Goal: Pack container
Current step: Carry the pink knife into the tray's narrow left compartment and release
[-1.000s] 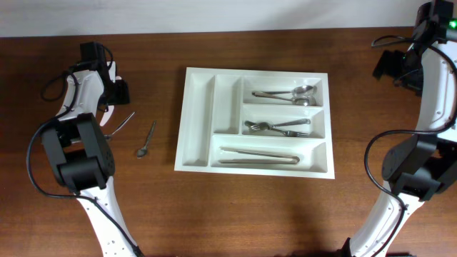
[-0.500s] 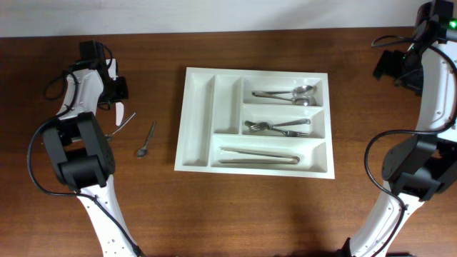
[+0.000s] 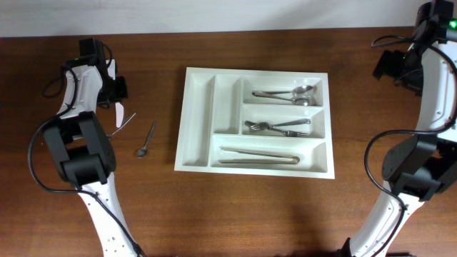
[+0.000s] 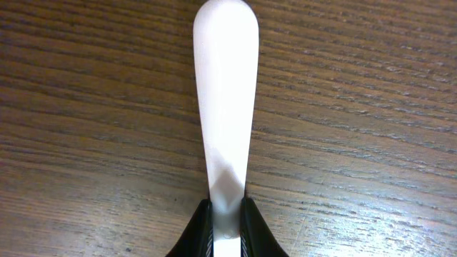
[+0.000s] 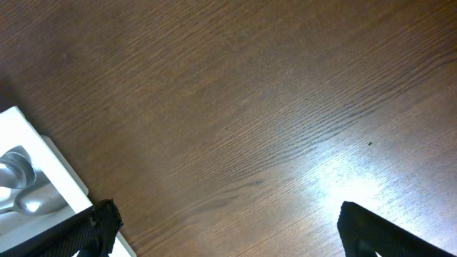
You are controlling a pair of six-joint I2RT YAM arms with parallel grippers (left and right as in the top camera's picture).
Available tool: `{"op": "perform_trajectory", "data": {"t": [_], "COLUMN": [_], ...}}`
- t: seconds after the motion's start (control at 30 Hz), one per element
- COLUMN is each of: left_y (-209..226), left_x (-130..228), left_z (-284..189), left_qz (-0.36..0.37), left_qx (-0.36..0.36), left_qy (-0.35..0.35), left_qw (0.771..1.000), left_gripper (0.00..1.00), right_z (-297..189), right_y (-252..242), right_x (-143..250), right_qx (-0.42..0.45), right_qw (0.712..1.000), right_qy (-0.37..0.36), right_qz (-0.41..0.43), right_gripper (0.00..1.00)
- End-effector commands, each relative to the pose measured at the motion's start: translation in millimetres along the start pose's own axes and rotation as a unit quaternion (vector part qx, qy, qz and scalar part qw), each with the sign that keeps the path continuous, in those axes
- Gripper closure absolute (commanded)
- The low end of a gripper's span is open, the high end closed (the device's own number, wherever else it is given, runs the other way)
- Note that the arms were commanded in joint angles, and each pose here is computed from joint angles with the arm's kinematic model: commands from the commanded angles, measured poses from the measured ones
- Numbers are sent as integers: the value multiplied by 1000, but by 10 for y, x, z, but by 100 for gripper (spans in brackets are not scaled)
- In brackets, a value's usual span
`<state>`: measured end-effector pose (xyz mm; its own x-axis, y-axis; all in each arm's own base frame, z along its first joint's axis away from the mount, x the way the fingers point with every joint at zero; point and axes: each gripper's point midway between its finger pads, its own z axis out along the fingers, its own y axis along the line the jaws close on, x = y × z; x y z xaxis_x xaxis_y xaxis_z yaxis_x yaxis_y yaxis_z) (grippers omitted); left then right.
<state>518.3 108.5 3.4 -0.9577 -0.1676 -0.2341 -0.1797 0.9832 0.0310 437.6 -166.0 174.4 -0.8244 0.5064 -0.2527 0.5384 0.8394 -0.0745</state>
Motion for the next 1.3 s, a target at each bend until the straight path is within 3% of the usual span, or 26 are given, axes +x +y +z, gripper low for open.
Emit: {"op": "perform_trajectory", "data": {"t": [0.0, 0.27, 0.43, 0.63, 0.7, 0.87, 1.27], "left_y": [66, 58, -174, -827, -1317, -2016, -2997], "left_x": [-109, -385, -469, -538, -512, -379, 354], "left_z": [-75, -553, -780, -1119, -1338, -1621, -1761], "left_qz": [-10, -8, 7, 57, 98, 130, 119], "left_qx": [-8, -8, 17, 57, 73, 100, 132], "left_qy": [-3, -38, -55, -88, -106, -126, -59], "left_qw": [1000, 999, 998, 993, 987, 978, 982], "left_gripper": [98, 98, 98, 98, 98, 98, 98], "right_z": [32, 32, 32, 32, 32, 32, 32], "right_y": [-5, -5, -5, -5, -5, -5, -5], "right_x": [10, 10, 10, 10, 10, 10, 10], "right_qx": [8, 8, 8, 8, 8, 9, 8], "right_qw": [1000, 1000, 1000, 1000, 1000, 1000, 1000], "right_qy": [3, 3, 3, 3, 3, 3, 3], "right_qz": [-3, -3, -3, -3, -3, -3, -3], "right_gripper": [1, 1, 1, 1, 1, 1, 1]}}
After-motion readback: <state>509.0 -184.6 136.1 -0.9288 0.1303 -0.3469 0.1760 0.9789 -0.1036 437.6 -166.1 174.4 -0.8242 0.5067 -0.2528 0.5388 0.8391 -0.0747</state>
